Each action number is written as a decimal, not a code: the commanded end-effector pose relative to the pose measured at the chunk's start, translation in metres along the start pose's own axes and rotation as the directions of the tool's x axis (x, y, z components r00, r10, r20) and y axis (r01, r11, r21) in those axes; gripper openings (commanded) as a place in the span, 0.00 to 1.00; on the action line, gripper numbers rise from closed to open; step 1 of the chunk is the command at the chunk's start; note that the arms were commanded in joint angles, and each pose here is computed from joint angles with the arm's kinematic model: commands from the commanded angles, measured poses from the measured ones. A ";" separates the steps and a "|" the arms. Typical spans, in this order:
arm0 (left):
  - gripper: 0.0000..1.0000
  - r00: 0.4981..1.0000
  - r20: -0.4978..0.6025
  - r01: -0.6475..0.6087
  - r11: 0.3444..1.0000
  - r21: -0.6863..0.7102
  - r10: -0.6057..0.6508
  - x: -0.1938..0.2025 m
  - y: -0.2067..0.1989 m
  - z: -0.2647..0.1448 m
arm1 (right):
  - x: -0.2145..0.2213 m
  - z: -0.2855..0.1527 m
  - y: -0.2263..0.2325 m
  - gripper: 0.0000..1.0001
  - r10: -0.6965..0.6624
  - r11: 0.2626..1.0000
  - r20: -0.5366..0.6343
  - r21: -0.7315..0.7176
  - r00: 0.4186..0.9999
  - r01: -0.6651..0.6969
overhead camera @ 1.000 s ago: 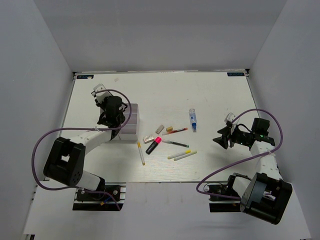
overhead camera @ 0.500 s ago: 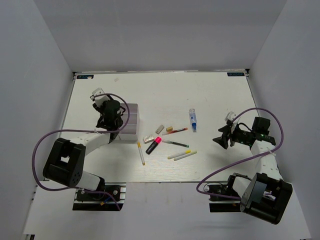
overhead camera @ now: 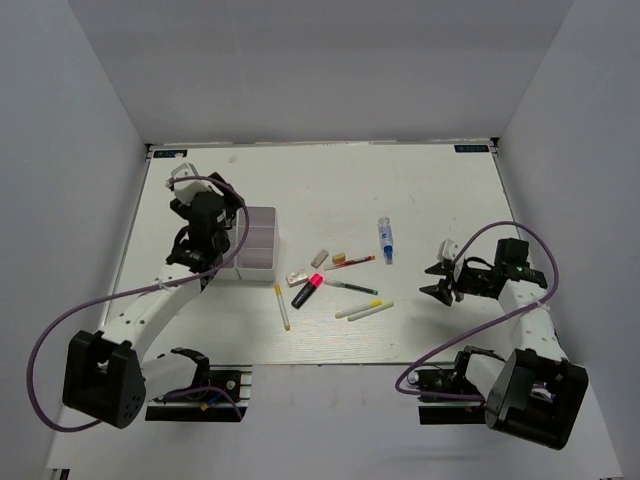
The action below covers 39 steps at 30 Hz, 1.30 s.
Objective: Sort the stationery into containers
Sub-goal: Place the pen in the storage box, then pick up the pen from the center of the board.
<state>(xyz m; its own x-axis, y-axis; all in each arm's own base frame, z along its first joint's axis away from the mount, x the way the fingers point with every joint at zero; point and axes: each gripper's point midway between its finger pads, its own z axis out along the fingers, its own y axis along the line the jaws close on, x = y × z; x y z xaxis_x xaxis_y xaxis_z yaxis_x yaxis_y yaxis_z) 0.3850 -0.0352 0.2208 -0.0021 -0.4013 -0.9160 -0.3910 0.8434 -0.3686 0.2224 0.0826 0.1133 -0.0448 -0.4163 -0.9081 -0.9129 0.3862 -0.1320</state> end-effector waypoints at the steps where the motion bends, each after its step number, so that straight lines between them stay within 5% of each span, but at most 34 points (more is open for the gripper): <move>1: 0.85 0.980 -0.199 0.021 0.979 0.203 0.020 0.001 -0.038 -0.030 | -0.026 0.007 0.020 0.55 -0.214 0.968 0.098 -0.113 0.972 0.224; 5: 0.87 0.904 -0.412 0.050 0.928 0.370 0.116 0.028 -0.057 -0.078 | -0.036 0.034 0.024 0.55 -0.279 0.926 0.117 -0.228 0.953 0.300; 8: 0.88 0.870 -0.452 0.047 0.879 0.474 0.198 0.038 -0.055 -0.106 | -0.038 0.060 0.036 0.60 -0.340 0.879 0.108 -0.317 0.934 0.356; 13: 0.91 0.898 -0.330 -0.024 0.783 0.621 0.289 0.013 -0.045 -0.143 | -0.038 0.095 0.069 0.76 -0.470 0.749 0.134 -0.462 0.873 0.474; 18: 0.93 0.955 -0.135 -0.120 0.762 0.636 0.262 -0.018 -0.024 -0.158 | -0.062 0.145 0.103 0.79 -0.553 0.585 0.176 -0.615 0.814 0.530; 23: 0.94 0.990 0.011 -0.119 0.811 0.573 0.138 -0.062 0.000 -0.169 | -0.076 0.189 0.106 0.61 -0.640 0.504 0.152 -0.656 0.753 0.562; 29: 0.96 0.994 0.038 -0.109 0.845 0.523 0.105 -0.073 0.016 -0.174 | -0.069 0.221 0.121 0.43 -0.675 0.431 0.127 -0.731 0.726 0.529; 39: 0.96 0.994 0.044 -0.105 0.829 0.549 0.097 -0.075 0.013 -0.180 | -0.061 0.255 0.119 0.46 -0.711 0.409 0.090 -0.753 0.697 0.515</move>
<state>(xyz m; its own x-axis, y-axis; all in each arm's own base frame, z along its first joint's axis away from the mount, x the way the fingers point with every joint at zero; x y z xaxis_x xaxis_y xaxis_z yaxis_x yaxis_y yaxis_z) 0.2156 -0.0609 0.3178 0.0045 -0.3152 -0.9490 0.1906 0.9319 -0.3086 0.2115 0.3551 0.0426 0.6396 -0.4898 -0.5924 -0.7078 -0.6759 -0.2053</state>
